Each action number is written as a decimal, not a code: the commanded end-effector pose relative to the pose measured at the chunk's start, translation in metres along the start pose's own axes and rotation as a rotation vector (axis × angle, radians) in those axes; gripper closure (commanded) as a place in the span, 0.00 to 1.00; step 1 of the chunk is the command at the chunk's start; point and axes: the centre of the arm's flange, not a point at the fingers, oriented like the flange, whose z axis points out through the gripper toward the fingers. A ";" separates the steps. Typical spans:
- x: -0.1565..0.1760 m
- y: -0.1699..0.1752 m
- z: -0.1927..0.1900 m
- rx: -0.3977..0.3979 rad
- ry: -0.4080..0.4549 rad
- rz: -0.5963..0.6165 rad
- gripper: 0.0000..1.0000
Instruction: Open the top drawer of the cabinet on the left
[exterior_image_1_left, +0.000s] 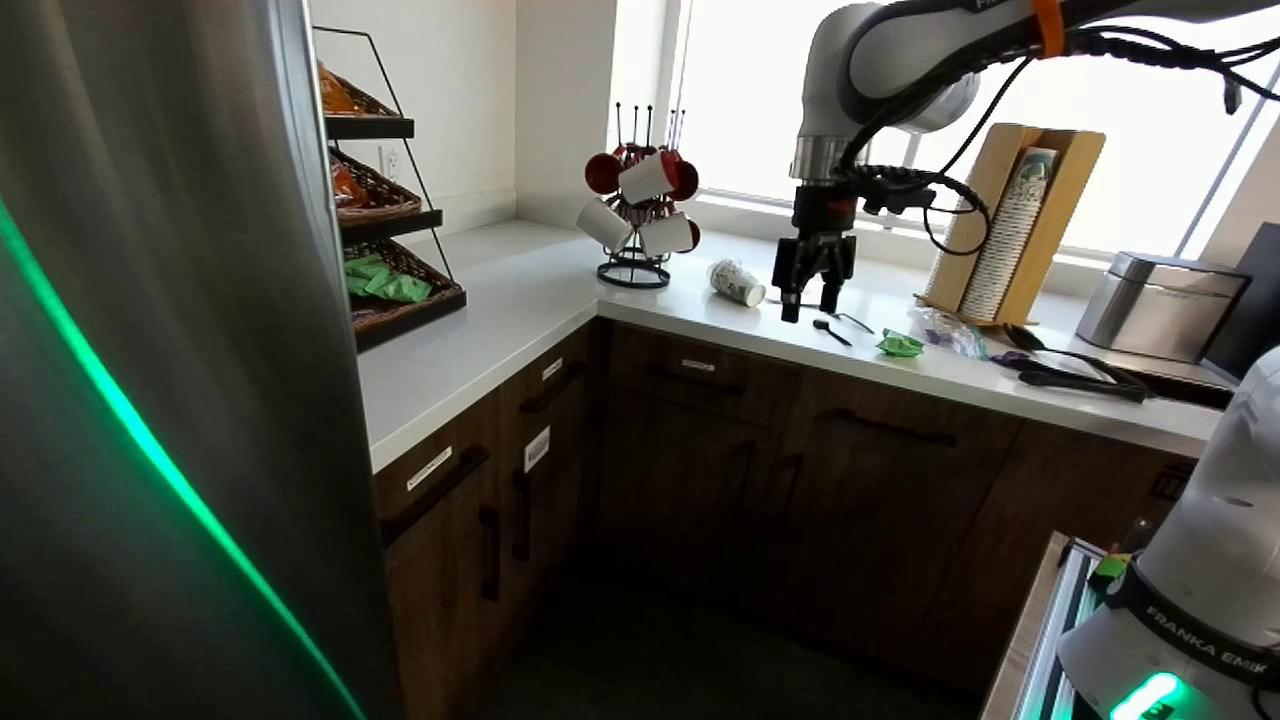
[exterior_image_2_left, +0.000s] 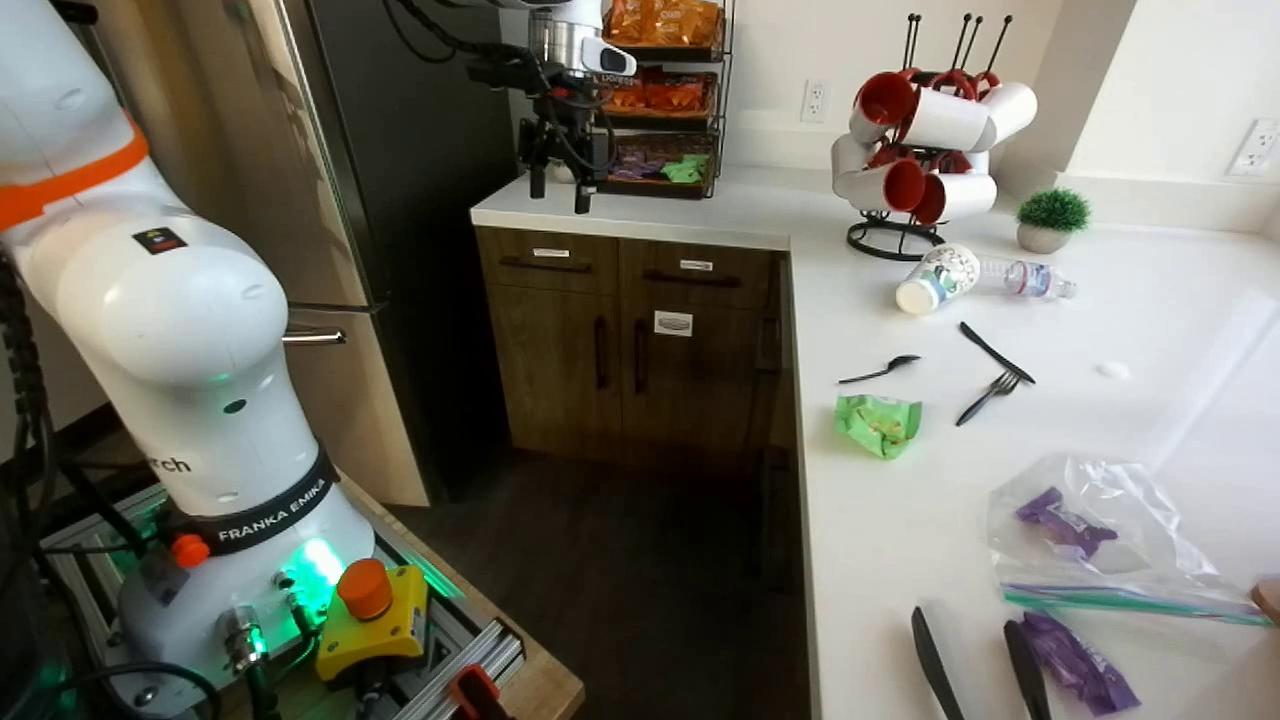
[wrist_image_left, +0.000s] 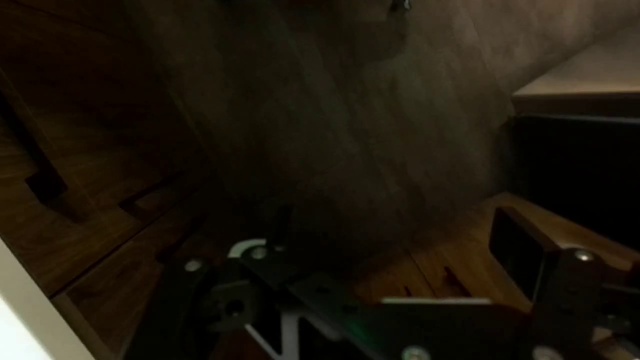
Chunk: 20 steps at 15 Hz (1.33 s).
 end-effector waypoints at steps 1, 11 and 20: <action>0.052 0.007 0.034 0.039 0.068 0.187 0.00; 0.232 0.003 0.116 0.214 0.298 0.655 0.00; 0.248 -0.001 0.118 0.263 0.388 0.664 0.00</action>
